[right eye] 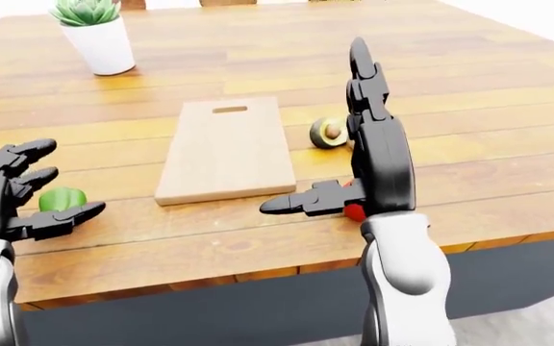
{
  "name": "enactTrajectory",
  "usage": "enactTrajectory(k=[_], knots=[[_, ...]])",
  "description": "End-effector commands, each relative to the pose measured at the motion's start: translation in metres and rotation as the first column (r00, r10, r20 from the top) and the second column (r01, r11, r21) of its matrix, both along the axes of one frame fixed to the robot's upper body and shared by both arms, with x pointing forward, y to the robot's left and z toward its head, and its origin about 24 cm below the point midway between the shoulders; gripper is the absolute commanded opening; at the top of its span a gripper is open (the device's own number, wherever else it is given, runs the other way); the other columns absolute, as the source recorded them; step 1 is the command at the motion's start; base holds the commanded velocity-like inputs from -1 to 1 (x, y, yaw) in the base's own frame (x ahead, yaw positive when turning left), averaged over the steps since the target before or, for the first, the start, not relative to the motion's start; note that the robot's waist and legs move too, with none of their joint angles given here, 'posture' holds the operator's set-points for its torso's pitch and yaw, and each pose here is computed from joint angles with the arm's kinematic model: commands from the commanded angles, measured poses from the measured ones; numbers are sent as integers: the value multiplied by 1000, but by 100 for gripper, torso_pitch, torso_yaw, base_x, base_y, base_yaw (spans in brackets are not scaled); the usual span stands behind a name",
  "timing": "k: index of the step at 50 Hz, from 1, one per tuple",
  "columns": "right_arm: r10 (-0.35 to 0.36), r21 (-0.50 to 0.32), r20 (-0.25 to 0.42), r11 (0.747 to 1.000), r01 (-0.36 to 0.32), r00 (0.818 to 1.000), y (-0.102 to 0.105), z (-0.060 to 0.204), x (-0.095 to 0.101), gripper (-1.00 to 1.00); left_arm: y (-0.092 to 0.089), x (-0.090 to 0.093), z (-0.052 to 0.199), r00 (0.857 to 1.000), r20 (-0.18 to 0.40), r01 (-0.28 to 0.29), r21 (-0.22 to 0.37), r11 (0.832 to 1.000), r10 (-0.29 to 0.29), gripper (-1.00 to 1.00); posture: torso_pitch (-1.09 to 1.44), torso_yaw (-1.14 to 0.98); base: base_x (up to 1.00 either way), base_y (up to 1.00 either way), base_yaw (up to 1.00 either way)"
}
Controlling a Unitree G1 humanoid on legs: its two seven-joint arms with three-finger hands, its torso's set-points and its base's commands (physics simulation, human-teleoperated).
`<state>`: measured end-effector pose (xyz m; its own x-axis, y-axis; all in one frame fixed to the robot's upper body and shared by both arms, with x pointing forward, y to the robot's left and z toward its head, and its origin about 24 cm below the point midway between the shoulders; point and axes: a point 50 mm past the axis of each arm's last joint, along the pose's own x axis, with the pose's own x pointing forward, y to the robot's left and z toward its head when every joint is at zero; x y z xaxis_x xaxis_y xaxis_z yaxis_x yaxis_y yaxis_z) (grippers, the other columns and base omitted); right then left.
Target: Place the avocado, onion, tomato and bell pepper on the cutting board.
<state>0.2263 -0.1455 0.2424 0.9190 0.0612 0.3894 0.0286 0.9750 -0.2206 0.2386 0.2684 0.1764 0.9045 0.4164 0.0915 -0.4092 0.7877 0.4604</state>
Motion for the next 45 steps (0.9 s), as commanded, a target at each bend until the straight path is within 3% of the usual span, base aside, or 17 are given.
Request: enactTrajectory(k=[1,9,20,45], knots=[[2,-5,73,1000,-2,997,0,10,-5,100,-2,-2,15,998,69,0,45,999,-3,27,0,0,0,0,0],[3,-6,75,1000,-2,997,0,10,-6,100,-3,-5,11,999,54,5,51,999,-8,5,0,0,0,0,0],[5,-12,74,1000,-4,997,1,8,-6,100,-3,-6,3,1000,7,6,96,995,-7,-4,0,0,0,0,0],[6,-18,82,1000,-5,997,0,9,-8,100,-9,-3,11,1000,-1,12,149,989,-12,-55,0,0,0,0,0]])
